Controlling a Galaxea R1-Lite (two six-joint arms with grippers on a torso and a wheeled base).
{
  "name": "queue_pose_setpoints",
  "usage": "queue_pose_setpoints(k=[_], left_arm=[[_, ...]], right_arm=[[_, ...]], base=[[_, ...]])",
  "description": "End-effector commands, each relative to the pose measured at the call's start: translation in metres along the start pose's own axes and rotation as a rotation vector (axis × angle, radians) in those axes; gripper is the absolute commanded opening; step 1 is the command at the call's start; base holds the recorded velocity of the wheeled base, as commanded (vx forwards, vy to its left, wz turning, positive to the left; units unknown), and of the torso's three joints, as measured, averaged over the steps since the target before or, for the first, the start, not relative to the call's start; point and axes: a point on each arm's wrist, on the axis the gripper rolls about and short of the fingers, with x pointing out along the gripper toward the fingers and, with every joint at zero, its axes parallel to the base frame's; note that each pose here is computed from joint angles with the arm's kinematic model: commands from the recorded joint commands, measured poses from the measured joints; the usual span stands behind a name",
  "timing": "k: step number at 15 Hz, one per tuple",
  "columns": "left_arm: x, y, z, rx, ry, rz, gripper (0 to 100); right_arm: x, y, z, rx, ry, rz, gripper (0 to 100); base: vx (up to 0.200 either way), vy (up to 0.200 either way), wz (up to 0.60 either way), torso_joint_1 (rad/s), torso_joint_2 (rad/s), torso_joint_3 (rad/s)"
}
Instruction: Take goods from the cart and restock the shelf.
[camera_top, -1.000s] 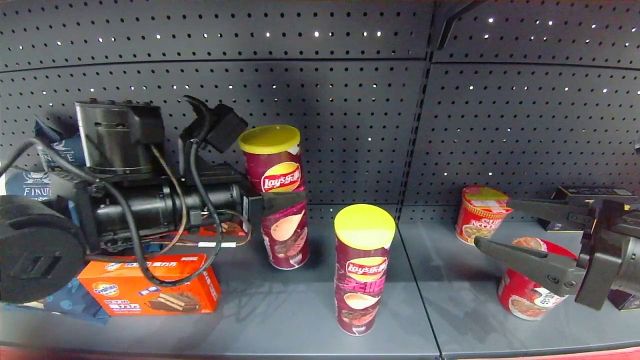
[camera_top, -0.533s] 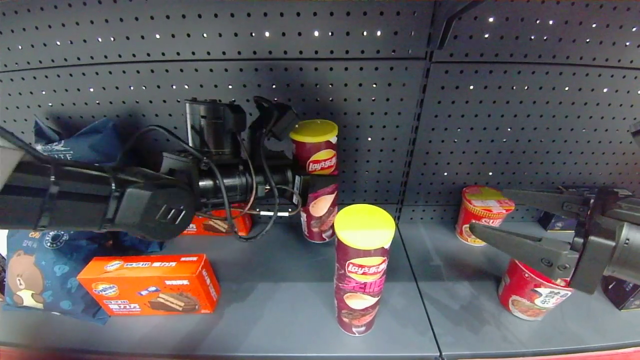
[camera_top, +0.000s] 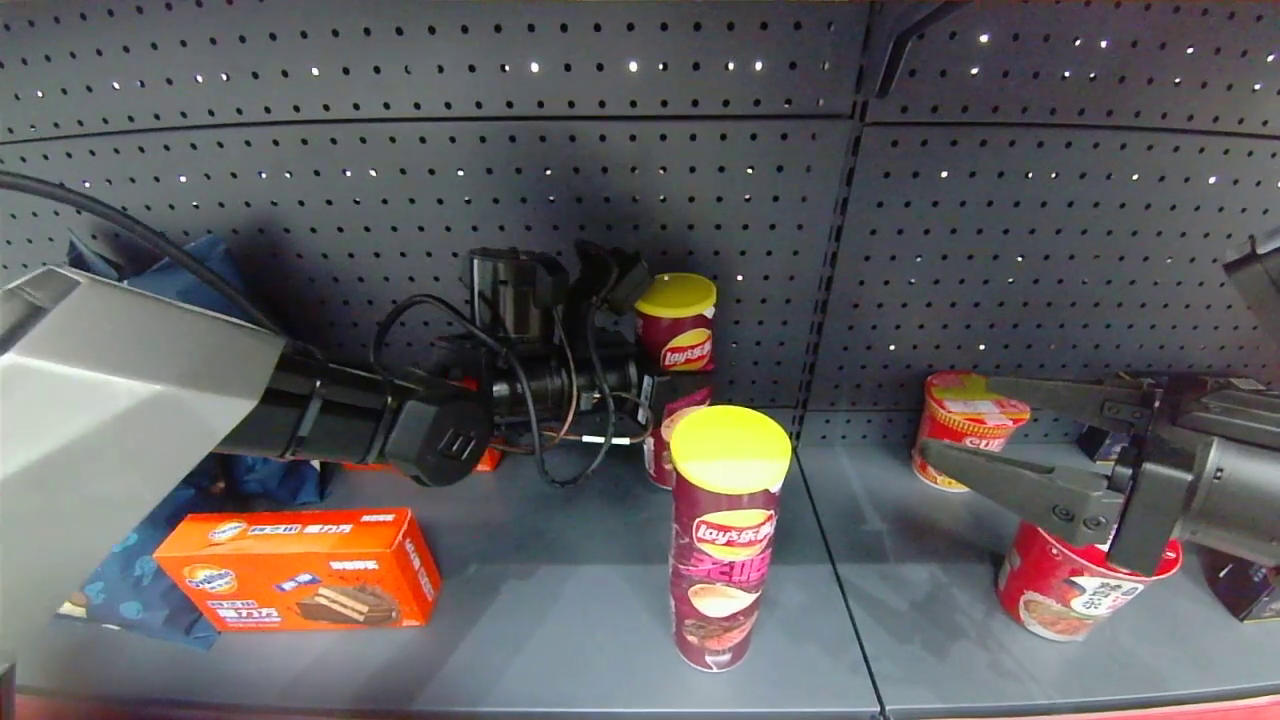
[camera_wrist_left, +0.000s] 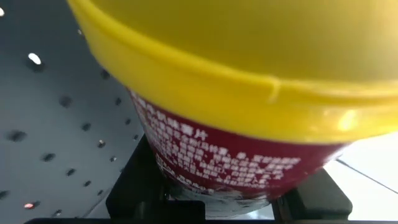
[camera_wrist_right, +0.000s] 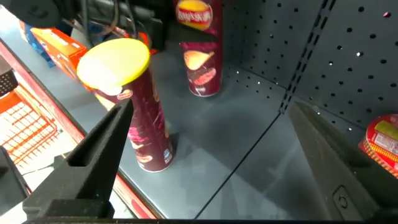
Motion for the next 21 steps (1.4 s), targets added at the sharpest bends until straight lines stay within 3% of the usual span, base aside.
queue_pose_setpoints(k=[1, 14, 17, 18, 21], left_arm=[[0.006, 0.002, -0.01, -0.012, 0.018, -0.037, 0], [0.011, 0.005, -0.023, -0.018, 0.029, -0.048, 0], [0.013, 0.006, -0.031, 0.006, 0.048, -0.05, 0], [0.013, 0.006, -0.033, 0.005, 0.052, -0.05, 100], [0.015, 0.005, -0.032, 0.007, 0.047, -0.051, 100]], right_arm=[[0.001, 0.0, -0.001, 0.0, 0.005, 0.001, 100], [0.0, 0.0, -0.007, 0.004, 0.023, 0.001, 100], [0.0, 0.0, -0.009, 0.004, 0.028, 0.002, 100], [0.0, 0.0, -0.009, 0.004, 0.028, 0.002, 100], [0.0, 0.0, -0.009, 0.005, 0.031, 0.002, 100]], base=[[0.0, 0.0, 0.0, 0.0, 0.0, 0.0], [0.0, 0.0, 0.0, 0.0, 0.0, 0.0], [0.0, 0.0, 0.0, 0.0, 0.0, 0.0], [0.0, 0.0, 0.0, 0.0, 0.0, 0.0], [0.0, 0.0, 0.0, 0.0, 0.0, 0.0]])
